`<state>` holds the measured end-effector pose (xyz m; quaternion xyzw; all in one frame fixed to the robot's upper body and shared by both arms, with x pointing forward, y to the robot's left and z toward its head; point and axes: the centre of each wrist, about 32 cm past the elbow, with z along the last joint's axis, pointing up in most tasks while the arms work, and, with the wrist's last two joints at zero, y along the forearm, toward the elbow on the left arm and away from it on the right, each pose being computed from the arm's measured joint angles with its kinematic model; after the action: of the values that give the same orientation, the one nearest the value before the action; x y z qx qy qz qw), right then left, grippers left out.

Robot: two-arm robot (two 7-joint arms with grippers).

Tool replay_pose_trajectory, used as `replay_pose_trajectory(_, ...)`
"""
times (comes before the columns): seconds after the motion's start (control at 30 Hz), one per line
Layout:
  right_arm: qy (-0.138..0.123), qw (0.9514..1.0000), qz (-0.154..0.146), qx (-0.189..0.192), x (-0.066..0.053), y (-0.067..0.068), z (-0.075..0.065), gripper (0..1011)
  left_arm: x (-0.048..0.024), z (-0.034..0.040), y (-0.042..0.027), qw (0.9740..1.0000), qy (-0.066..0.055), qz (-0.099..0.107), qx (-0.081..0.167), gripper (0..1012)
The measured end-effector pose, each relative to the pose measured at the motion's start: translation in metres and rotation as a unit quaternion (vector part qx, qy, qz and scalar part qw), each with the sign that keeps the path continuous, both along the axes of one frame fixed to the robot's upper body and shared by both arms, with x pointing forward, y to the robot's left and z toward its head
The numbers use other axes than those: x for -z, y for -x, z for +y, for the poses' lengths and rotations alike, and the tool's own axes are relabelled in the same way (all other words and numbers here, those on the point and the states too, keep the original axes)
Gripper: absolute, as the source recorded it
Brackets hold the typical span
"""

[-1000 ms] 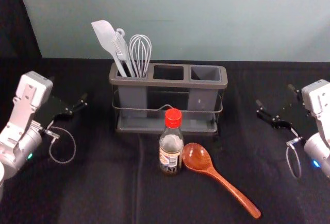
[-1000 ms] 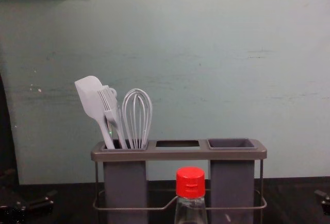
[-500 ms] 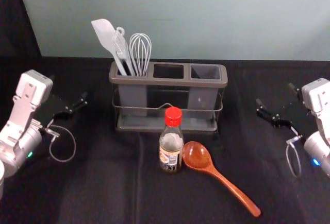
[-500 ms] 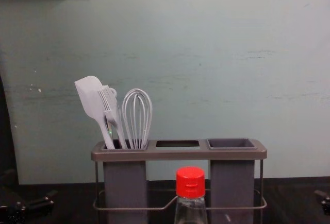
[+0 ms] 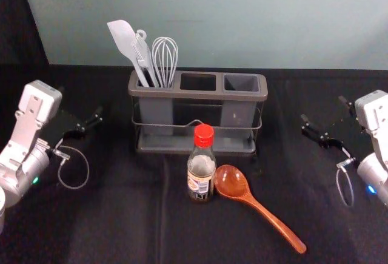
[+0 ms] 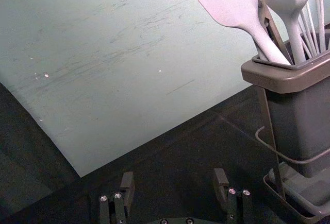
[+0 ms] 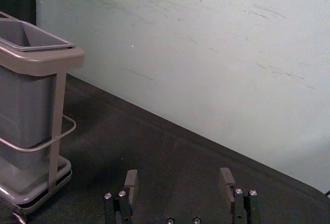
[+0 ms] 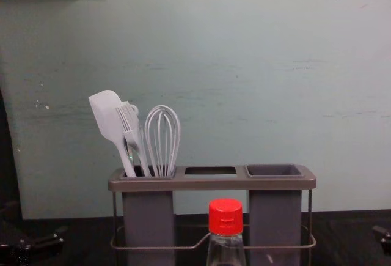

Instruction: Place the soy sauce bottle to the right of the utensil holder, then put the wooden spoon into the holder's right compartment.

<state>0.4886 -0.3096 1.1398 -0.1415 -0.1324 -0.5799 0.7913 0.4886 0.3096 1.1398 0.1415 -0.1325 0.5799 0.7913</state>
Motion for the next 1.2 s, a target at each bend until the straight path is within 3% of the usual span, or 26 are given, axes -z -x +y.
replay_pose_trajectory(0.43, 0.000, 1.0000, 0.000, 0.000, 0.000, 0.000, 0.000, 1002, 0.0000, 0.0000, 0.0000, 1.0000, 0.000, 0.000, 0.000, 1005)
replay_pose_trajectory(0.63, -0.003, 0.9998, -0.018, -0.005, -0.009, 0.003, 0.000, 1003, 0.0000, 0.0000, 0.0000, 1.0000, 0.000, 0.000, 0.000, 1005)
replay_pose_trajectory(0.9, -0.028, 0.9984, -0.045, -0.022, -0.028, 0.020, -0.003, 1002, 0.0000, 0.0000, 0.0000, 1.0000, 0.000, 0.000, 0.000, 1005)
replay_pose_trajectory(1.2, -0.074, 0.9949, -0.051, -0.044, -0.038, 0.048, -0.014, 1003, 0.0000, 0.0000, 0.0000, 1.0000, 0.000, 0.000, 0.000, 1005)
